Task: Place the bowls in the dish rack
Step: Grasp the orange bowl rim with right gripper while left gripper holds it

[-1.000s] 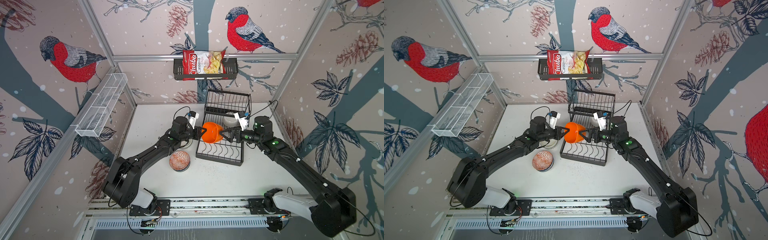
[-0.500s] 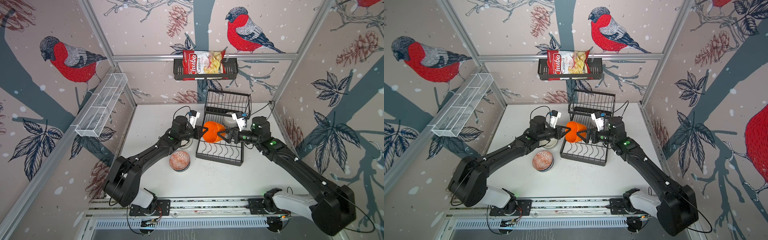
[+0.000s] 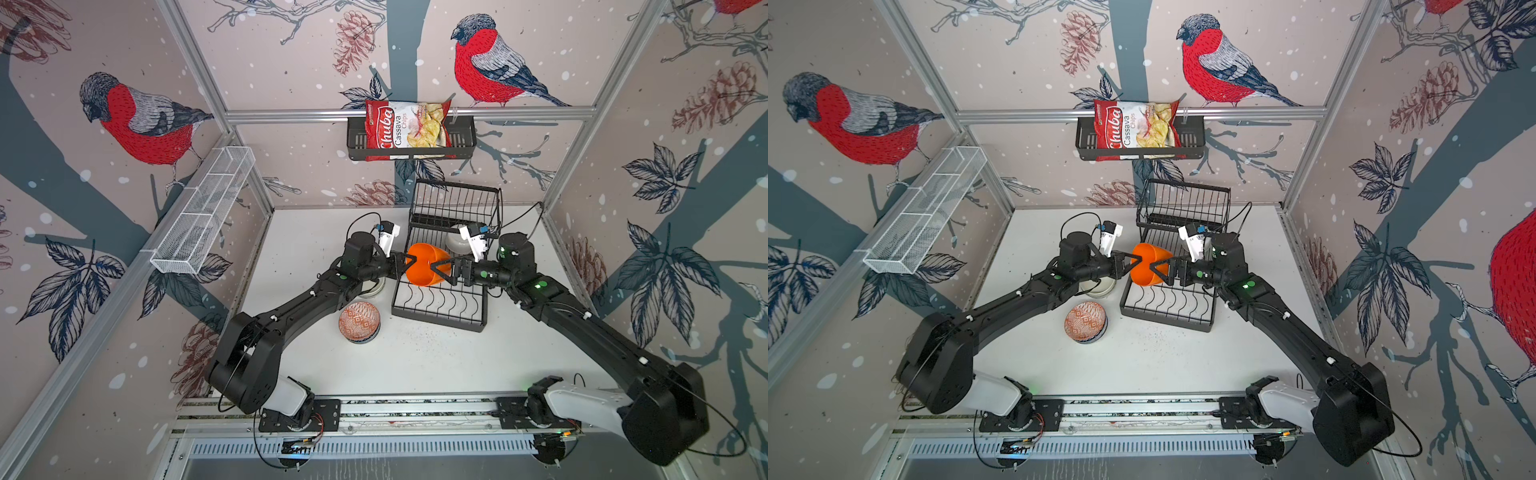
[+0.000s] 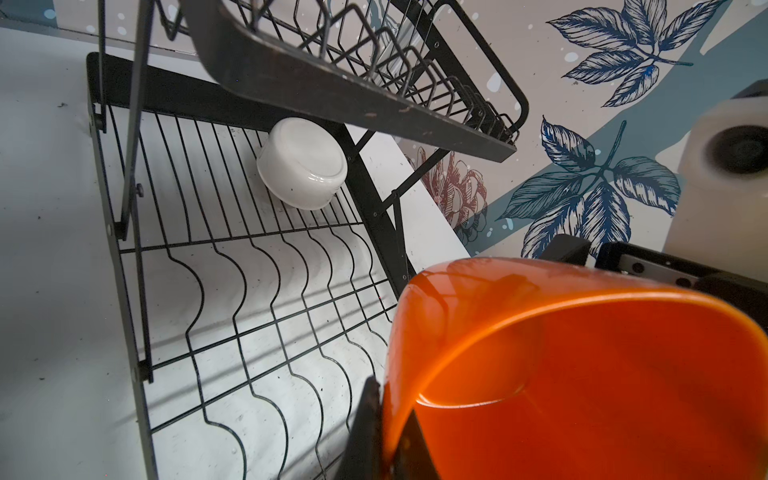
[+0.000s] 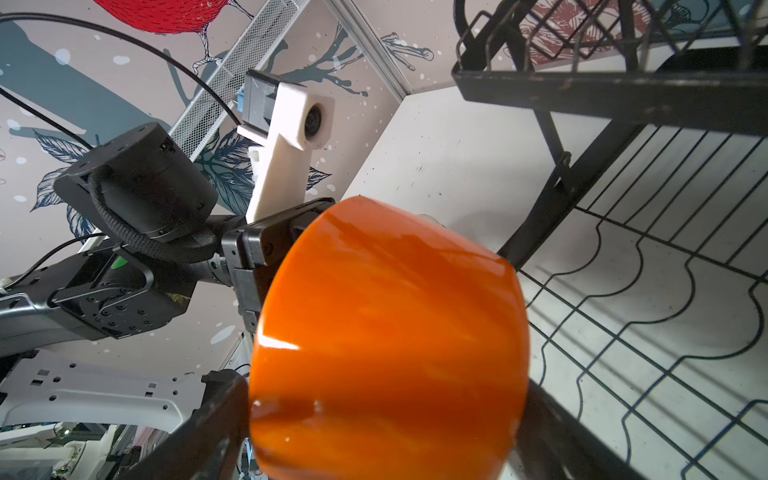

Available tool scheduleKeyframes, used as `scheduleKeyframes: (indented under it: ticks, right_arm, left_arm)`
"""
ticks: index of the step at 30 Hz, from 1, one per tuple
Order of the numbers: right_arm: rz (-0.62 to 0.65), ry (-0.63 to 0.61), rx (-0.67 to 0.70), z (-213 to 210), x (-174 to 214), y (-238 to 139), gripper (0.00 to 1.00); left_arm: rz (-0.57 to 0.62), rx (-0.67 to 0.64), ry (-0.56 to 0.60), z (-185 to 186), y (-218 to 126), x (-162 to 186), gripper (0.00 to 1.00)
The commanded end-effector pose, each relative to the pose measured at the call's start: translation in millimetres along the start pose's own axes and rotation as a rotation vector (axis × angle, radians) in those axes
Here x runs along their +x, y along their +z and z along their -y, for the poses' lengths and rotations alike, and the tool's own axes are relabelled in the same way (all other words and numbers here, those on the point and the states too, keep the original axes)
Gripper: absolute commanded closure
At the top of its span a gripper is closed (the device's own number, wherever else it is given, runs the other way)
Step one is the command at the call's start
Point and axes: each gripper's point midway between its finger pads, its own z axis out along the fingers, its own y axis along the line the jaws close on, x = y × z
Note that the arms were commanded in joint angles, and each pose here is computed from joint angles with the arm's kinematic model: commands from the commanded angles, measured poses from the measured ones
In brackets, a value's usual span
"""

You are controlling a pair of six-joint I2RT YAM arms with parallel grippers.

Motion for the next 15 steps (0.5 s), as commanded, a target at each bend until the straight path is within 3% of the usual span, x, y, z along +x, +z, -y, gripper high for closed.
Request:
scheduleKeyframes:
  ticks: [1, 15]
  right_arm:
    - [0.03, -0.013, -0.007, -4.2, -9.6, 1.0, 0.04]
    - [0.01, -0.013, -0.004, -6.6, -5.9, 8.5, 0.17]
  left_arm:
    - [0.059, 0.033, 0.044, 9.3, -2.0, -15.7, 1.0]
    - [0.06, 0.028, 0.049, 7.4, -1.4, -15.0, 1.0]
